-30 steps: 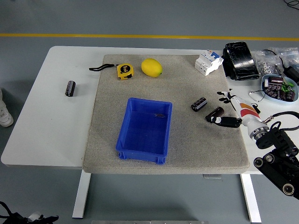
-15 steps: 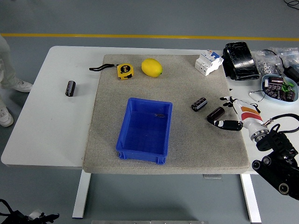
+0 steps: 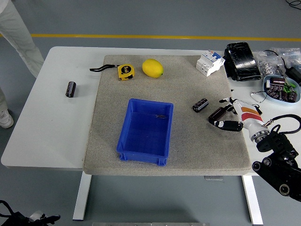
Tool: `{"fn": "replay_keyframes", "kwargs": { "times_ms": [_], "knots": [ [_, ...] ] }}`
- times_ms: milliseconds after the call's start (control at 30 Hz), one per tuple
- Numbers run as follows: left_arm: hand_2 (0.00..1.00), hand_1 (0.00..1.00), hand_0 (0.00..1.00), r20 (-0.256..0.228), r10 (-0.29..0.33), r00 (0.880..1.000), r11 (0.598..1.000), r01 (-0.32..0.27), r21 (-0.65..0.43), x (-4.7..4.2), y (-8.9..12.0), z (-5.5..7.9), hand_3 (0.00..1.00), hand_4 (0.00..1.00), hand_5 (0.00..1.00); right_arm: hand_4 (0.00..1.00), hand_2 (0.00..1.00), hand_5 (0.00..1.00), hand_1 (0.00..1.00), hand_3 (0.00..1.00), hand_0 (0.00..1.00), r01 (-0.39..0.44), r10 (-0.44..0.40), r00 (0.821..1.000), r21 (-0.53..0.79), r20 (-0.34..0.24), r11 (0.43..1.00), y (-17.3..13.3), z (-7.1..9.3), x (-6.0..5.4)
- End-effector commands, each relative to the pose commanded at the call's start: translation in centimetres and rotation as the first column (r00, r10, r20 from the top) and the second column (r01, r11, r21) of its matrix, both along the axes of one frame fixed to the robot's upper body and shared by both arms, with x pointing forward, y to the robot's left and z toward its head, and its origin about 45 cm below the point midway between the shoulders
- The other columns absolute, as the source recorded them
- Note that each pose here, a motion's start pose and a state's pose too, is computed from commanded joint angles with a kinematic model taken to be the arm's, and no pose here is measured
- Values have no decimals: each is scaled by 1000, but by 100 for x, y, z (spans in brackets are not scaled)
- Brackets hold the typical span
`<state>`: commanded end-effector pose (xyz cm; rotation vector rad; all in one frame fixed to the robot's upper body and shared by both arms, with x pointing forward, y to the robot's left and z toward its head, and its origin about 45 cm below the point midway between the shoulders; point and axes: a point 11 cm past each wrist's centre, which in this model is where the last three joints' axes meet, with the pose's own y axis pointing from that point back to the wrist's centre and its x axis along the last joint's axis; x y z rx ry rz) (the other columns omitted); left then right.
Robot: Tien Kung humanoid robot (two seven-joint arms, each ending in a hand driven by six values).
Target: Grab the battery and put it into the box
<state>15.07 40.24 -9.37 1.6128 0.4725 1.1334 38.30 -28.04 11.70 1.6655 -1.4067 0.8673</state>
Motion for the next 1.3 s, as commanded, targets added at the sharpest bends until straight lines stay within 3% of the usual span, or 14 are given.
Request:
{"fn": "replay_keyframes", "kwargs": {
  "times_ms": [333, 367, 533, 567, 733, 767, 1033, 1300],
  "knots": [
    [616, 518, 554, -1, -2, 1000, 1000, 2, -2, -5, -7, -4, 628, 634, 688, 998, 574, 485, 556, 749, 525, -8, 8, 1000, -8, 0, 1000, 11, -12, 5],
    [616, 518, 553, -2, -3, 1000, 1000, 3, -2, -6, -7, -4, 628, 634, 688, 998, 540, 460, 512, 707, 437, -10, 10, 1000, -6, 6, 1000, 12, -12, 5],
    [616, 518, 553, -2, -4, 1000, 1000, 4, -4, -5, -15, -7, 628, 634, 688, 998, 540, 460, 512, 707, 437, -22, 22, 998, -6, 53, 1000, 13, 15, 14],
    [617, 518, 553, -2, -5, 1000, 1000, 5, -4, -3, -17, -6, 628, 634, 689, 998, 496, 410, 471, 664, 373, -22, 22, 998, -5, 59, 1000, 11, 17, 14],
    [617, 518, 553, -1, -4, 1000, 1000, 4, -6, -1, -21, -7, 628, 634, 689, 998, 496, 410, 471, 664, 373, -21, 21, 997, 0, 78, 1000, 10, 30, 15],
    [617, 519, 554, -1, -4, 1000, 1000, 4, -7, -1, -21, -7, 628, 633, 687, 998, 468, 363, 461, 637, 358, -23, 23, 997, 0, 80, 1000, 12, 33, 15],
    [618, 519, 555, -4, -6, 1000, 1000, 6, -8, -6, -25, -10, 628, 633, 688, 998, 464, 375, 462, 634, 353, -17, 18, 997, -9, 71, 1000, -6, 8, 11],
    [617, 519, 555, -7, -5, 1000, 1000, 5, -6, -15, -13, -9, 628, 633, 688, 998, 466, 382, 460, 634, 354, -16, 17, 995, -5, 98, 1000, -13, 80, 34]
  ]
}}
